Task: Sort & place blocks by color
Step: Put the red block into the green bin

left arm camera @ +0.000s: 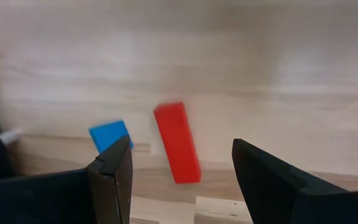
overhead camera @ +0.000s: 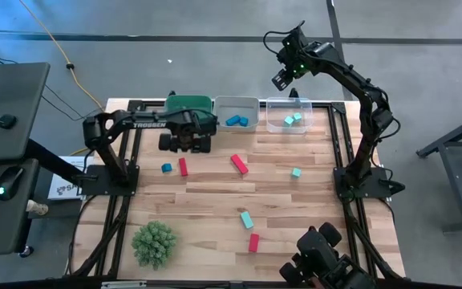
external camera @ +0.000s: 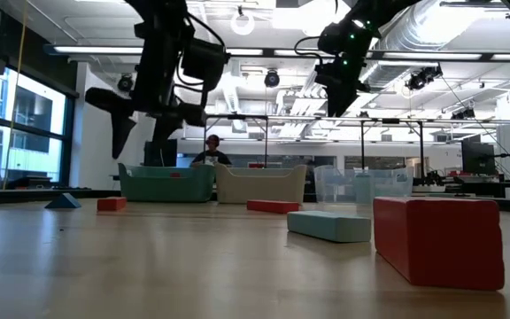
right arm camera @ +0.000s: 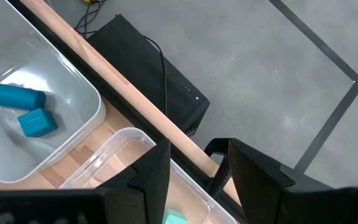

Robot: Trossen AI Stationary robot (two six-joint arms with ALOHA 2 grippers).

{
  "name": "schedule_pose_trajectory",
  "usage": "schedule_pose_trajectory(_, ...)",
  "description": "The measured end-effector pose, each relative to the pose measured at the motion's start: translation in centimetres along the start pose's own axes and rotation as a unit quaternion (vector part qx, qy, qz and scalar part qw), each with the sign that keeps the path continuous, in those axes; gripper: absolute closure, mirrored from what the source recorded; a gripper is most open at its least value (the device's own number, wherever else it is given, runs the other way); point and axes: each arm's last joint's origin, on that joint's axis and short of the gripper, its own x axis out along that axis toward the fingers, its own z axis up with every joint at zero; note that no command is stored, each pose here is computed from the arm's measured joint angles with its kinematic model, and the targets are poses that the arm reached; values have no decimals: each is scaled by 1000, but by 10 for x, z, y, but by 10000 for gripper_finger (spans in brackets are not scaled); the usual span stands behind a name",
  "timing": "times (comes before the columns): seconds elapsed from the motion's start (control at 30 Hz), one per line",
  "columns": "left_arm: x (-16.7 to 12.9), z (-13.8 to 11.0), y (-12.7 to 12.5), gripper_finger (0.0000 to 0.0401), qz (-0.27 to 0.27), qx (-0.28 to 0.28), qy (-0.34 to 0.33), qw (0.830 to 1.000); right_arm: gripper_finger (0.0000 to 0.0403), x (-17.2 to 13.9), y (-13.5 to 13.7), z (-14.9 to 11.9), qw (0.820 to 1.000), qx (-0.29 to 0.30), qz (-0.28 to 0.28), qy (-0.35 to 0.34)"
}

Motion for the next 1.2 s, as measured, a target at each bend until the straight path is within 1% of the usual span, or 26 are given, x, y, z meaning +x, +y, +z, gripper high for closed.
schedule_pose_trajectory(0.13, 13, -13, -2, 206, -3, -5, 7, 1000, 249, 0, 0, 0, 1000, -4, 0, 0)
schedule_pose_trajectory(0.37, 30, -29, 1, 206, 9, -18, 25, 999, 249, 0, 0, 0, 1000, -9, 3, 0)
schedule_pose_trajectory(0.47, 38, -33, -1, 206, -7, -27, 26, 999, 249, 0, 1, 0, 1000, -9, 12, -2)
schedule_pose_trajectory(0.63, 49, -36, -2, 206, -30, -36, 31, 998, 249, 0, 2, 0, 1000, -10, 24, -3)
schedule_pose_trajectory(0.87, 65, -38, 7, 206, -11, -61, 35, 997, 249, 0, 1, 0, 1000, -12, 24, -3)
schedule_pose_trajectory(1.03, 73, -39, 6, 207, -42, -69, 31, 996, 249, 0, 1, 0, 1000, -13, 24, -4)
schedule_pose_trajectory(1.1, 74, -39, 6, 211, -46, -69, 32, 996, 249, 0, 1, 0, 1000, -13, 24, -4)
schedule_pose_trajectory(1.2, 75, -39, 7, 228, -45, -70, 32, 996, 249, 0, 1, 0, 1000, -15, 23, -4)
